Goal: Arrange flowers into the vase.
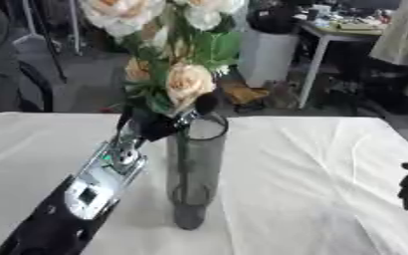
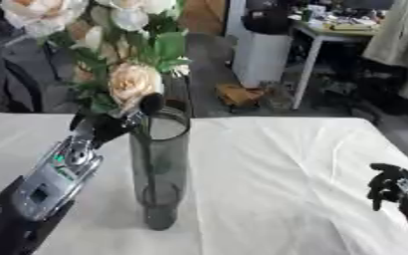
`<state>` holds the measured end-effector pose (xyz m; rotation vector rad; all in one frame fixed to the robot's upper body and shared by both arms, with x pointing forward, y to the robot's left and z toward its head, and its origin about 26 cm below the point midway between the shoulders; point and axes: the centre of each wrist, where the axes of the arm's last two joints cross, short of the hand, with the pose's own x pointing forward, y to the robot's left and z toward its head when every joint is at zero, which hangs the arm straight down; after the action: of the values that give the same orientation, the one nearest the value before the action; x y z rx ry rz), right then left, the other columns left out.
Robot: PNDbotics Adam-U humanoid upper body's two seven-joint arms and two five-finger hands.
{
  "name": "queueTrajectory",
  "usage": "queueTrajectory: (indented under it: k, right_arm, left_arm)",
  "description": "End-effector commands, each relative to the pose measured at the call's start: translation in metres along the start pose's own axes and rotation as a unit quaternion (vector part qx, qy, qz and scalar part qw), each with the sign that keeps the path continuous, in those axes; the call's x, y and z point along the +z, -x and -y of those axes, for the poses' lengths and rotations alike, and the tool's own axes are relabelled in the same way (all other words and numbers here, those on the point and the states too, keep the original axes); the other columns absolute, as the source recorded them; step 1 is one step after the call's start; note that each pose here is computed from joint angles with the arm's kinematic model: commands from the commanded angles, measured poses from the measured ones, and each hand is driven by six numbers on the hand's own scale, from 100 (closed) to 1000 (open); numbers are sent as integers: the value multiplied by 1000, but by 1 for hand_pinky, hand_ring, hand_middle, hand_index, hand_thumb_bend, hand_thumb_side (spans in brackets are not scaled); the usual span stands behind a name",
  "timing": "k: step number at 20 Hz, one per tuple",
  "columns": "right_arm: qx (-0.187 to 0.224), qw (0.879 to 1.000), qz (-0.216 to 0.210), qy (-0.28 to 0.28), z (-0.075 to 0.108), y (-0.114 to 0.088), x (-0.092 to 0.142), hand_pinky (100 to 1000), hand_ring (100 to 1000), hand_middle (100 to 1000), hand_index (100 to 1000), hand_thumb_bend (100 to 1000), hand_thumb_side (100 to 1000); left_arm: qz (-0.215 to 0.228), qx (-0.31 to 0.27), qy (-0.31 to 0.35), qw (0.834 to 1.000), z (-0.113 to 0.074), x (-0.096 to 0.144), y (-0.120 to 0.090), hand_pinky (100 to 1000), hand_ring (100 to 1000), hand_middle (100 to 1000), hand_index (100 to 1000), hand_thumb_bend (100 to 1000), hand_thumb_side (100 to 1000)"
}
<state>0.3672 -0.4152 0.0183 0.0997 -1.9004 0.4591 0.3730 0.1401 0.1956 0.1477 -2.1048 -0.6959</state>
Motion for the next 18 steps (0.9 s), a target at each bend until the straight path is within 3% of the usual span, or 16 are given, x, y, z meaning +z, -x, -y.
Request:
queueTrajectory:
  k: [1,12,18]
  right_arm:
    - [36,998,39,-31,11,-11,-6,318,474,510,801,100,747]
    - [37,998,36,-30,12,-11,-4,318,474,510,801,100,746]
    - [38,998,36,-30,12,-11,-4,318,474,509,801,100,746]
  left_arm:
    - [22,-17,8,1000,-6,-4,-10,610,811,590,687,1000,817]
    - [33,-117,91,988,-26,-10,-23,693,853,681,754,1000,826]
    - [26,-142,111,983,-37,-10,-24,703,858,689,760,1000,835]
